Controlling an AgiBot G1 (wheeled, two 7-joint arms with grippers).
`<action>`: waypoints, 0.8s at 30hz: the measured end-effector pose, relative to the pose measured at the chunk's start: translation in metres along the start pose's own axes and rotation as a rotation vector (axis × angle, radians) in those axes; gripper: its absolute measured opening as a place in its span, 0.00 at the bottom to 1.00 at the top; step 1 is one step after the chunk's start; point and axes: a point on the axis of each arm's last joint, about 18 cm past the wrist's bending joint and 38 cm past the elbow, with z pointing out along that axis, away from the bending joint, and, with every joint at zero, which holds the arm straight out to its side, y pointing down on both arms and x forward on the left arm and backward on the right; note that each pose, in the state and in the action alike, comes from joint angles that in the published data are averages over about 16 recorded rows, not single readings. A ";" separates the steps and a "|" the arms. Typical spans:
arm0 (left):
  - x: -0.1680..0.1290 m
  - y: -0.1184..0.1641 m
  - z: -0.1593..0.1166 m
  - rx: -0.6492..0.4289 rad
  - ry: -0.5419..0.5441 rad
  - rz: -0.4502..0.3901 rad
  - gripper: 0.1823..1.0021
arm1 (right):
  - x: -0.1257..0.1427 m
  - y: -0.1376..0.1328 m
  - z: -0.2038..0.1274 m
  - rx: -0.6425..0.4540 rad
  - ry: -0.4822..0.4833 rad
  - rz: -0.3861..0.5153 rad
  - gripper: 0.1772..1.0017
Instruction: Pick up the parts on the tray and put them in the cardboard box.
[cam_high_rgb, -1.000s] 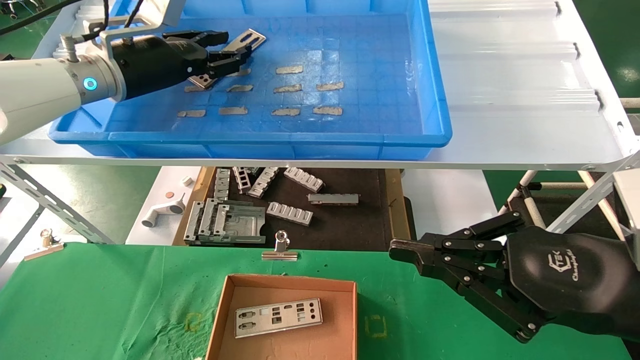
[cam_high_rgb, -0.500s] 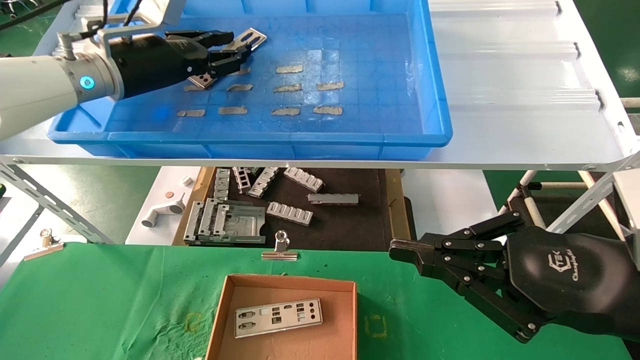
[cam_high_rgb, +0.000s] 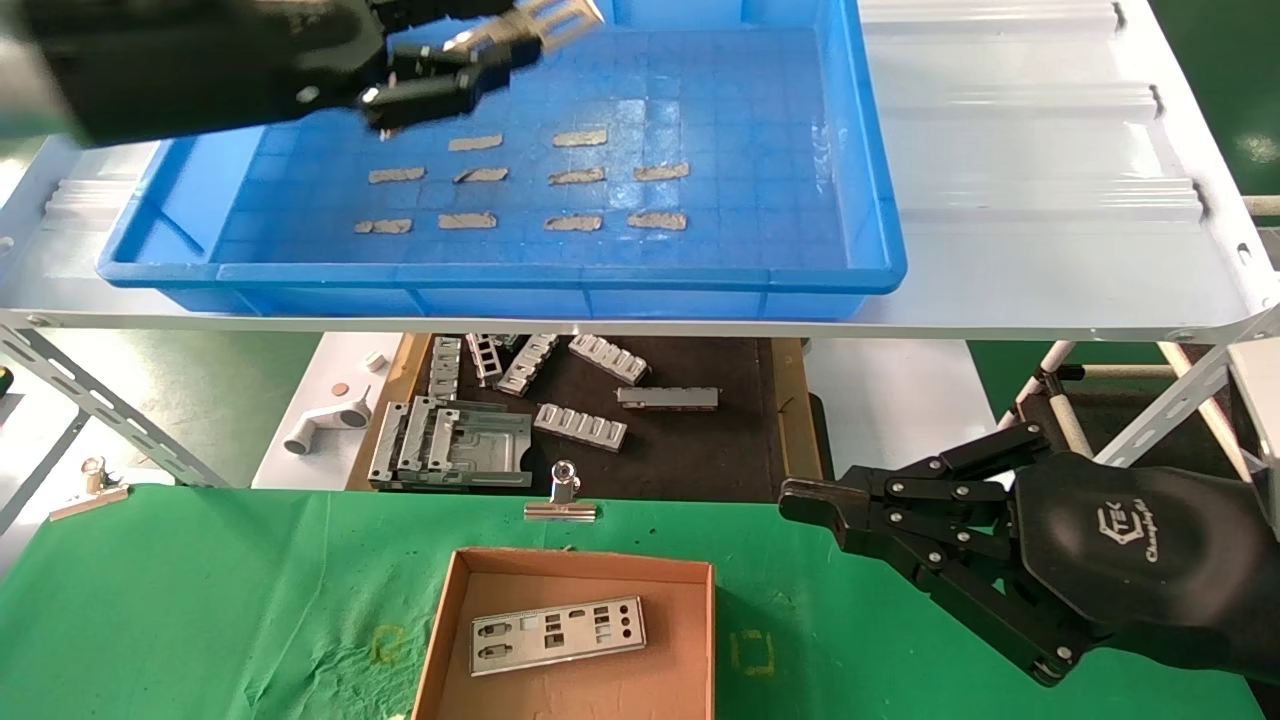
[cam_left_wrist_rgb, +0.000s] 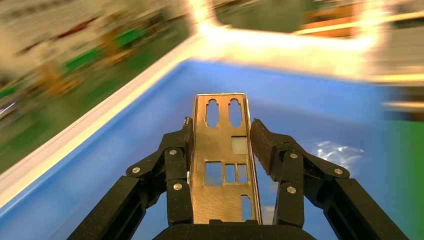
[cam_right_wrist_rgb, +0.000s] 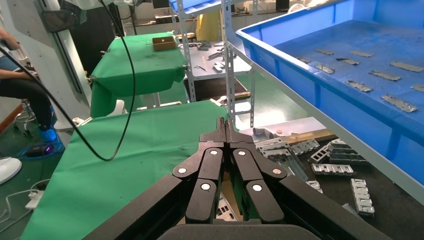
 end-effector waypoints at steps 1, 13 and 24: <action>0.004 -0.003 -0.004 0.008 0.026 0.013 0.32 | 0.000 0.000 0.000 0.000 0.000 0.000 0.02; 0.051 -0.024 -0.039 0.050 0.228 0.111 0.32 | 0.000 0.000 0.000 0.000 0.000 0.000 0.02; 0.115 -0.013 -0.065 -0.014 0.410 0.132 0.32 | 0.000 0.000 0.000 0.000 0.000 0.000 0.02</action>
